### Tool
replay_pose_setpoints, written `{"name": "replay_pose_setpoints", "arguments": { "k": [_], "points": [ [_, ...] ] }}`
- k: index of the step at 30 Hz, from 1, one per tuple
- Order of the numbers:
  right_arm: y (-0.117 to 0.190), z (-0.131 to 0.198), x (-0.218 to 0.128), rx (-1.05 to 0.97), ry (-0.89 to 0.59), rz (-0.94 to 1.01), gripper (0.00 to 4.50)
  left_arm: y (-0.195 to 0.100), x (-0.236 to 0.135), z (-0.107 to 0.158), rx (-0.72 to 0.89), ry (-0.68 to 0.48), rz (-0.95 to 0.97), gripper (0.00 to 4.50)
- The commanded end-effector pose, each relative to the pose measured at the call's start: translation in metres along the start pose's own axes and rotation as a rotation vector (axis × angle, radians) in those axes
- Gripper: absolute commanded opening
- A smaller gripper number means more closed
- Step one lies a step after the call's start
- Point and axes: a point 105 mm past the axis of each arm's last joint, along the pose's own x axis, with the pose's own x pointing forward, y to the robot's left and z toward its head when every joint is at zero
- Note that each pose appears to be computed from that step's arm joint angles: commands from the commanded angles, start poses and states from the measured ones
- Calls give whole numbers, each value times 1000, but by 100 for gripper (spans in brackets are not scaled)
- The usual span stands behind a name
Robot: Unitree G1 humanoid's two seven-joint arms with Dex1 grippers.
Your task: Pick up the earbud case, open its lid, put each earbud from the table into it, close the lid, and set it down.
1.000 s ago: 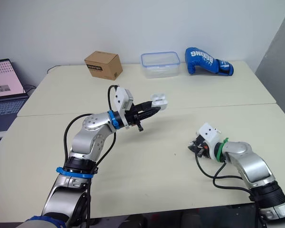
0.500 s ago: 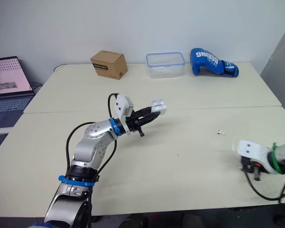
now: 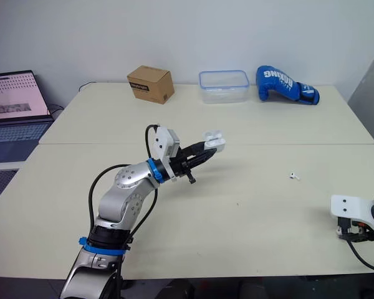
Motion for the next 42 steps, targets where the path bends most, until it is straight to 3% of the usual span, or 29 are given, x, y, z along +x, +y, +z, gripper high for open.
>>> {"name": "replay_pose_setpoints", "arguments": {
  "k": [1, 6, 9, 13, 18, 21, 23, 25, 29, 33, 42],
  "points": [
    [20, -12, 16, -7, 64, 97, 277, -8, 3, 18, 36, -59, -26, 74],
    [15, 0, 19, 1, 20, 69, 260, -7, 4, 18, 33, -59, -20, 74],
    [16, 9, 20, -22, -11, 76, 184, -8, 6, 17, 36, -57, -22, 74],
    [17, 19, 20, -23, -52, 78, 38, -13, 10, 19, 33, -68, -42, 74],
    [7, 51, 4, -10, -203, 36, 38, -13, 11, 15, 32, -62, -53, 74],
    [-4, 110, -22, 88, -505, -15, 38, -15, 12, 7, 28, -59, -63, 74],
    [-26, 174, -64, 198, -882, -116, 38, -13, 18, 4, 21, -80, -39, 74],
    [-33, 222, -105, 260, -1166, -144, 38, -10, 25, 6, 19, -112, -8, 74],
    [-36, 267, -142, 381, -1431, -178, 38, 2, 36, 18, 13, -180, 77, 74],
    [-39, 288, -150, 500, -1534, -244, 38, 2, 45, 27, 17, -226, 104, 74],
    [-51, 297, -137, 589, -1540, -329, 38, -9, 54, 37, 26, -265, 74, 74]
  ]
}}
